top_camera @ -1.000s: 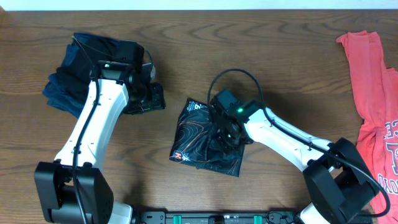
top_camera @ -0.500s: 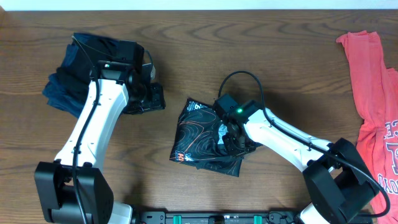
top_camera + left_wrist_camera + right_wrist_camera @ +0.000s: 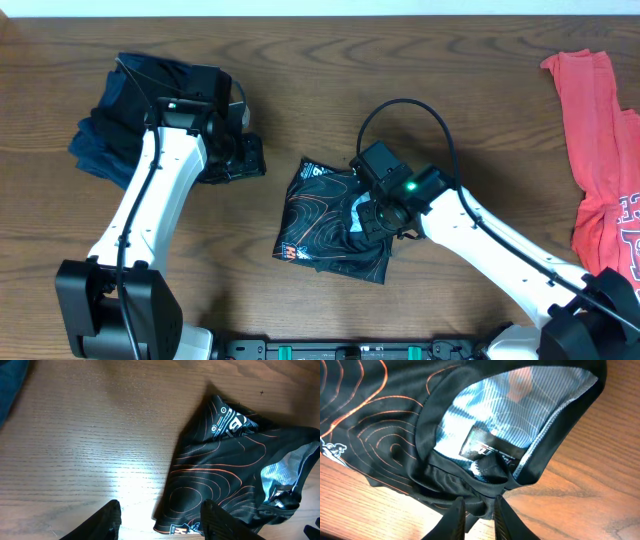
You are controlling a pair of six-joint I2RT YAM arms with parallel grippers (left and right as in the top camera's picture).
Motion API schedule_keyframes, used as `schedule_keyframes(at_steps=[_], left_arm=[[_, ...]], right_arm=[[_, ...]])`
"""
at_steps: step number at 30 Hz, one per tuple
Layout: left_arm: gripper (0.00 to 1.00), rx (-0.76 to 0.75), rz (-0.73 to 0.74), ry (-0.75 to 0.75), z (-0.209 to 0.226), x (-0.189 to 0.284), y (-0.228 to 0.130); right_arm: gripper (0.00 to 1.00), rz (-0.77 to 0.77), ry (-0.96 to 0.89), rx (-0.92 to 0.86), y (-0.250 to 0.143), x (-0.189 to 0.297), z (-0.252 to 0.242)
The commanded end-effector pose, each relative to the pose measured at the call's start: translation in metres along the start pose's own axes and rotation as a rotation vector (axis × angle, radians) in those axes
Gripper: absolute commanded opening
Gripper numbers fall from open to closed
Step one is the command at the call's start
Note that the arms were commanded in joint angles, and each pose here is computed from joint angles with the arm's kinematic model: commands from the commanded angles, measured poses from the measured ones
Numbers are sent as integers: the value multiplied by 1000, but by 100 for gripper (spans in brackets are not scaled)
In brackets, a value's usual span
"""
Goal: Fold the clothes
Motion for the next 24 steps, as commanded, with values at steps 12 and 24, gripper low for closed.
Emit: schedule_keyframes(at_steps=[12, 24], left_arm=[[54, 7, 24, 11, 2, -5, -2], [54, 7, 24, 11, 2, -5, -2]], right_arm=[[20, 164, -109, -44, -3, -51, -3], [1, 370, -113, -101, -30, -44, -5]])
Point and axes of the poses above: each gripper's point midway between its finger pads, its own x axis back along the fingers, its own z axis along the line the jaws close on, y = z × x, the point moved 10 cm from there along x, back along the fingers, and after that the axes turned 1 degree about -x, right-handed, at the moved point
